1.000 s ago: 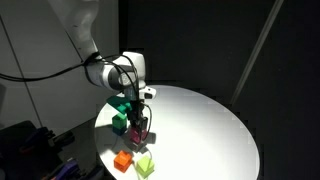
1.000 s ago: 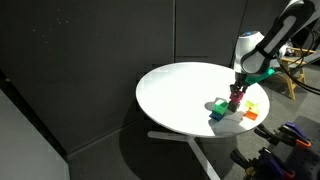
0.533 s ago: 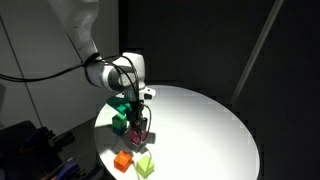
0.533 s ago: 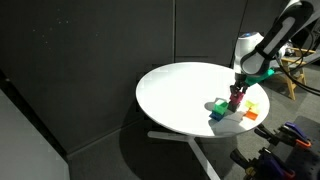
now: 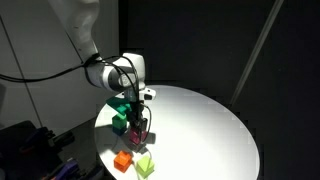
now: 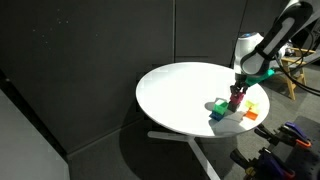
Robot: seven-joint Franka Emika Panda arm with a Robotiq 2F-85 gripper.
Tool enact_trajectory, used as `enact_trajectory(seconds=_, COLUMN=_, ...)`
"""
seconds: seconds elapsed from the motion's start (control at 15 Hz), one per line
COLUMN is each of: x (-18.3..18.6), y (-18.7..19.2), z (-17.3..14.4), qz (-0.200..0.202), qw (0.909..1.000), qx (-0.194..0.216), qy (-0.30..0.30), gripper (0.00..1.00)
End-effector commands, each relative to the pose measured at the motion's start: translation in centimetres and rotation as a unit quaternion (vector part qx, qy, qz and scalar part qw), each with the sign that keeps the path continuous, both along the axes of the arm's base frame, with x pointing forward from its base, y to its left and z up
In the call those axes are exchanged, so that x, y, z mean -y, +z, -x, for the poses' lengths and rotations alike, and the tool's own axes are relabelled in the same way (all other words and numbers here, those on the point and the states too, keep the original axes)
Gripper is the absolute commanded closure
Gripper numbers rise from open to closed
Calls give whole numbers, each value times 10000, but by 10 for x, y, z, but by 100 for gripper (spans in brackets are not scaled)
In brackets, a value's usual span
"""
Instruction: Put the pink block on the grey block
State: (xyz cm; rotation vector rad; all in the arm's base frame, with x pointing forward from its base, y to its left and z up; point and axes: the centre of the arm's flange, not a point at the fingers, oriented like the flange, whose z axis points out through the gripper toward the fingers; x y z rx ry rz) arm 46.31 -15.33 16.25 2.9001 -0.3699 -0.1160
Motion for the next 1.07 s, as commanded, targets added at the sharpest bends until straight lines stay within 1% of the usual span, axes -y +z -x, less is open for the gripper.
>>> enact_trajectory(seconds=0.0, x=1, y=1, z=-4, qz=126, qw=9999, qx=18, qy=16, gripper=67)
enact_trajectory(seconds=0.27, x=1, y=0, z=-4, qz=116, qw=9999, qx=-9, qy=5, gripper=67)
enact_trajectory(seconds=0.33, x=2, y=0, z=-4, qz=110, qw=9999, qx=-16, qy=-1, gripper=47)
enact_trajectory(seconds=0.4, x=2, y=0, z=-5, qz=101, qw=9999, qx=-20, qy=-9, gripper=18)
enact_trajectory(seconds=0.53, x=1, y=0, z=-5, qz=102, qw=9999, qx=-25, qy=-10, gripper=17)
enact_trajectory(seconds=0.6, x=1, y=0, z=-5, qz=103, qw=9999, qx=-27, qy=-11, gripper=12)
enact_trajectory(seconds=0.67, x=1, y=0, z=-5, qz=104, qw=9999, qx=-30, qy=-11, gripper=4)
enact_trajectory(seconds=0.73, x=1, y=0, z=-5, qz=104, qw=9999, qx=-31, qy=-10, gripper=0)
enact_trajectory(seconds=1.0, x=1, y=2, z=-4, qz=80, qw=10000, qx=-57, qy=-5, gripper=0)
